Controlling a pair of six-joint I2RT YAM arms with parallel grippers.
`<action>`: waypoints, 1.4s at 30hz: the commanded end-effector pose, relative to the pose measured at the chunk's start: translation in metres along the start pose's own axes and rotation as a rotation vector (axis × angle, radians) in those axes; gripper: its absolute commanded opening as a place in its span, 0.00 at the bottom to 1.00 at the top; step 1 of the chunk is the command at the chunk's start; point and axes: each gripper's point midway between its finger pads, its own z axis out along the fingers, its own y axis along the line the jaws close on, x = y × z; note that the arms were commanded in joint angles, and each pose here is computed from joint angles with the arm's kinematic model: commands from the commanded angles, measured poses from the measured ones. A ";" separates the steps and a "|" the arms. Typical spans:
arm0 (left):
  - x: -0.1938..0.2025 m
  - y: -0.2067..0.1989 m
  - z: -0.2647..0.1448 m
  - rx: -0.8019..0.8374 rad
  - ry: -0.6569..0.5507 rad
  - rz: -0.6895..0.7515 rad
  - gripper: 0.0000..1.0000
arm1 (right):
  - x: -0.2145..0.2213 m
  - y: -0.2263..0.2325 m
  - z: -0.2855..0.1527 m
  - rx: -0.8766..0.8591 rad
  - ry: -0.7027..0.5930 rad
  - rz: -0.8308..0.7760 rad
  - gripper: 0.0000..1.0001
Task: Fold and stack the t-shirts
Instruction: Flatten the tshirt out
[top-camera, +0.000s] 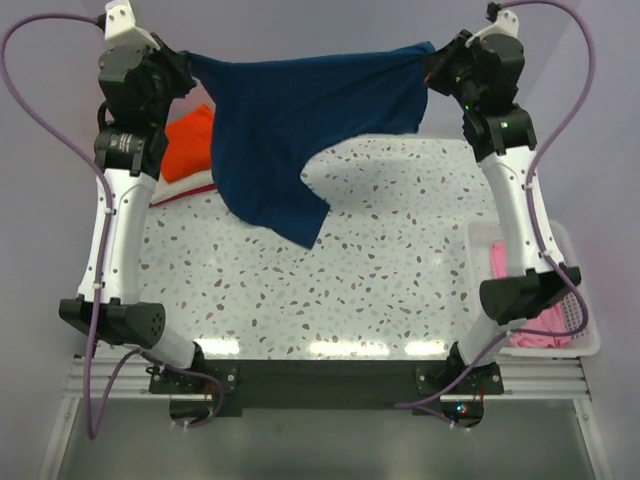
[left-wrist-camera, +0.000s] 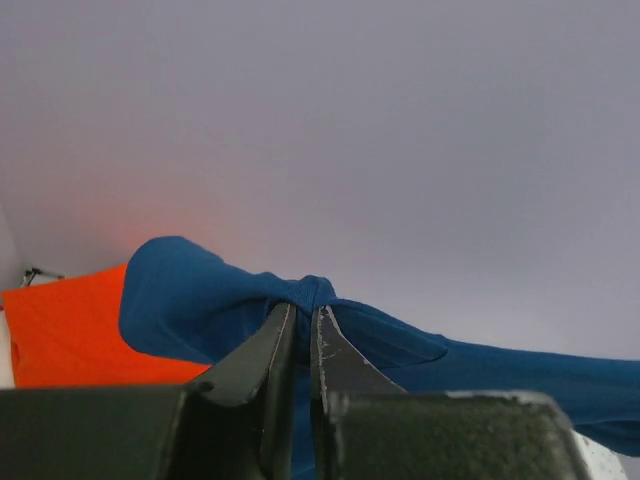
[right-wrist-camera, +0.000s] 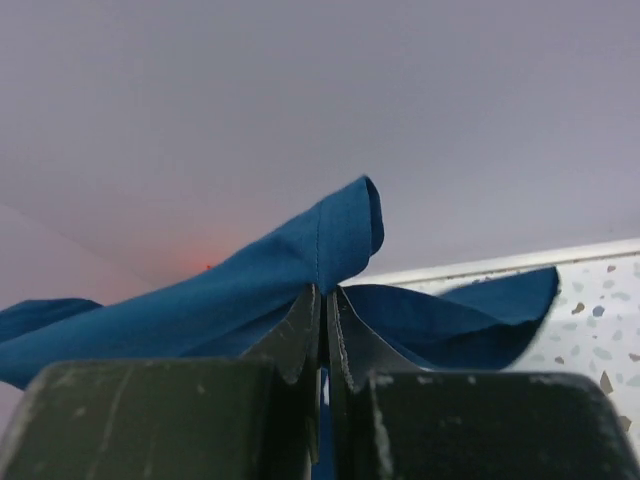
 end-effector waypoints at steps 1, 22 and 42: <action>-0.023 0.000 -0.024 0.024 -0.056 0.040 0.00 | -0.017 -0.011 -0.029 0.045 -0.079 -0.037 0.00; 0.380 0.118 -0.227 -0.119 0.706 -0.315 0.55 | 0.330 -0.193 -0.203 0.405 0.599 0.148 0.63; 0.388 0.166 -0.199 -0.414 0.683 -0.241 0.57 | 0.334 -0.210 -0.137 0.487 0.585 0.108 0.58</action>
